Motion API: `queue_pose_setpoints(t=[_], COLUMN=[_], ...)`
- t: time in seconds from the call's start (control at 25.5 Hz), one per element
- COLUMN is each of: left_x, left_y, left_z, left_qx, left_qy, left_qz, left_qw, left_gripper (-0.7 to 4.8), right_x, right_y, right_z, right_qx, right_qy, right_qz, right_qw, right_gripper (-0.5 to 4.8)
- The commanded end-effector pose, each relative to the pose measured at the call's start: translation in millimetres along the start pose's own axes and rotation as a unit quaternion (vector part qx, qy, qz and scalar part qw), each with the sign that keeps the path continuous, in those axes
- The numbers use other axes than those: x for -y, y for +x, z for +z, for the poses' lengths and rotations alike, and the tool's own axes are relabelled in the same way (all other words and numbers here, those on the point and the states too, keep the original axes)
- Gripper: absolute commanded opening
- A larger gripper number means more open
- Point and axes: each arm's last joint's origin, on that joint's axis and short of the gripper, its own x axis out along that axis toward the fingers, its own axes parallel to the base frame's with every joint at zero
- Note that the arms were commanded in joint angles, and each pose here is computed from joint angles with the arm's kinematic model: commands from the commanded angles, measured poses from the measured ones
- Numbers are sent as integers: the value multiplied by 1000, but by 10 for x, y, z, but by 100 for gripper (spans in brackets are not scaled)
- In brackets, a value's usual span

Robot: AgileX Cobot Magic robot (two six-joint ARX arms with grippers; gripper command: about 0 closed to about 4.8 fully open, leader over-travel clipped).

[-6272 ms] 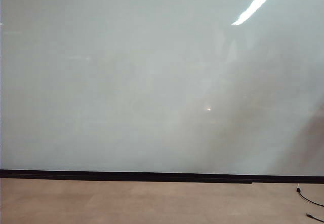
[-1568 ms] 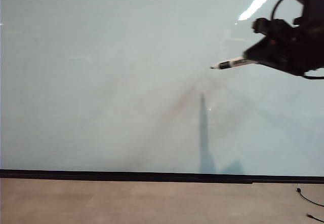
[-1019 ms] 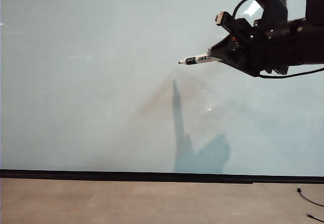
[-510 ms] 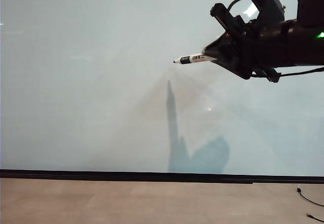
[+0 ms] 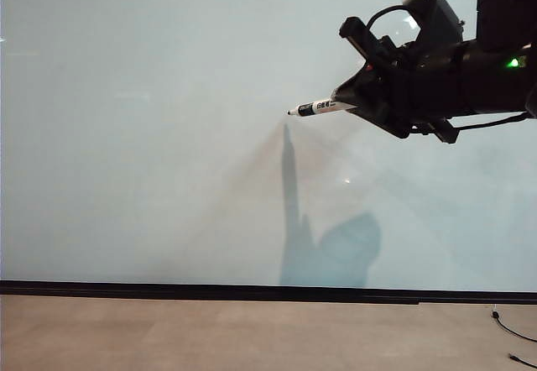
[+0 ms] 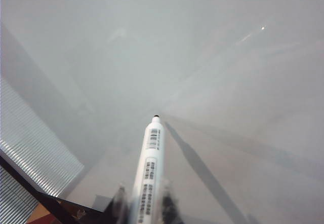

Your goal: Pick up the pen on the shelf to the right of the whiteboard and draw a cross mark.

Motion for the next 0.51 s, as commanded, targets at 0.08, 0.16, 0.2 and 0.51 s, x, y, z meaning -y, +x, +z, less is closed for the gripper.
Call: queue_pose_setpoints(t=[0.08,0.16,0.2,0.51], left_x=[1,1,1,1], left_y=[-2,-2,-2,-2], left_z=[15,15,15,15], left_qx=[4,4,4,4], left_qy=[2,2,2,2], left_qz=[-2,-2,-2,-2], left_qw=[1000,1000,1000,1000], left_gripper=[-4,-4,-5,-4], right_x=[-16,-13,-9,6], right_y=[29,33,32,31], right_z=[35,35,33,27], right_qx=[8,8,9,13], right_qy=[-9,-10,-10,-10], right_qz=[-2,-7,-12,-31], right_qw=[1000,1000,1000,999], right_gripper=[-4,-4,-4,-4])
